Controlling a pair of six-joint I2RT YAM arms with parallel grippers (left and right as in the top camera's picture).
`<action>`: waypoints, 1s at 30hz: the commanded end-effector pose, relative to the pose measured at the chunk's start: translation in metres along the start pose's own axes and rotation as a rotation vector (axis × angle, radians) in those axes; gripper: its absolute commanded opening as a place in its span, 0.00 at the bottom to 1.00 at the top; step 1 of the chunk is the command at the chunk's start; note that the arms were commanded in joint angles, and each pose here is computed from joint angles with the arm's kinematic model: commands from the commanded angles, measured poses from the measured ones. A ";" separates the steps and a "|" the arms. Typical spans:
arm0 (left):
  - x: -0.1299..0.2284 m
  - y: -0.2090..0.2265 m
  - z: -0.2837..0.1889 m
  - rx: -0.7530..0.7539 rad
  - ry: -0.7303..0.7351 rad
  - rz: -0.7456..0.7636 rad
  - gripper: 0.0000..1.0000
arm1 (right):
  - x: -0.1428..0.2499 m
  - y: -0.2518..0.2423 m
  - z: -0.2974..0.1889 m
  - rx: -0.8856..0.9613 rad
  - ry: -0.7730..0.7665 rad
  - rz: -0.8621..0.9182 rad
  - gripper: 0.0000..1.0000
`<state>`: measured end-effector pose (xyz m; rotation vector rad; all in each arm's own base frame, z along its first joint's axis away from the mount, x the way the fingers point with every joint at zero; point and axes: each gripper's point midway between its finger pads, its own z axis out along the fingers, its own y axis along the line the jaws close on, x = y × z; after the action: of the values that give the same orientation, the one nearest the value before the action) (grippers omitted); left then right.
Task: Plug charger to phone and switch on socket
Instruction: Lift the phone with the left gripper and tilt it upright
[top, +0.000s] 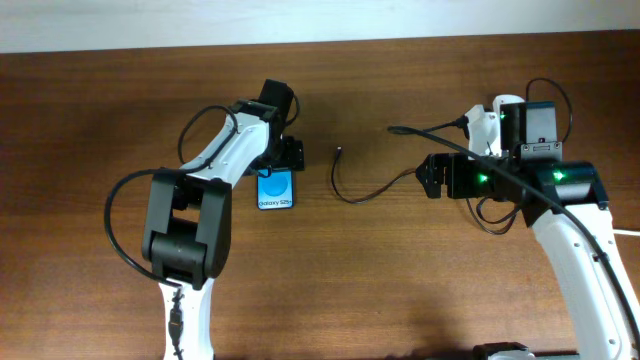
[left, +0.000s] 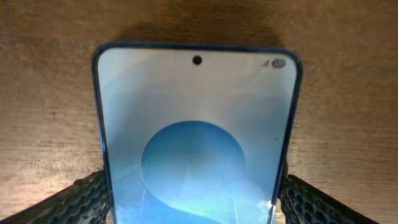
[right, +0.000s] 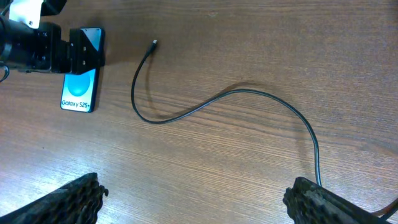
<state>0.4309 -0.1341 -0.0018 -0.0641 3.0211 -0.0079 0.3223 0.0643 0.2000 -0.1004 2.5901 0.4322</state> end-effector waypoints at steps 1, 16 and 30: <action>0.047 0.004 0.049 -0.004 0.195 0.000 0.89 | -0.006 0.004 -0.004 -0.015 -0.016 -0.015 0.98; 0.033 0.000 0.036 0.004 0.172 -0.001 0.76 | -0.006 0.004 -0.004 -0.015 -0.016 -0.015 0.98; -0.031 -0.021 -0.053 0.057 0.032 0.010 0.27 | -0.006 0.004 -0.004 -0.015 -0.016 -0.015 0.98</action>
<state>0.4480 -0.1490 0.0387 -0.0574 3.0867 -0.0595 0.3223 0.0643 0.2000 -0.1009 2.5900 0.4321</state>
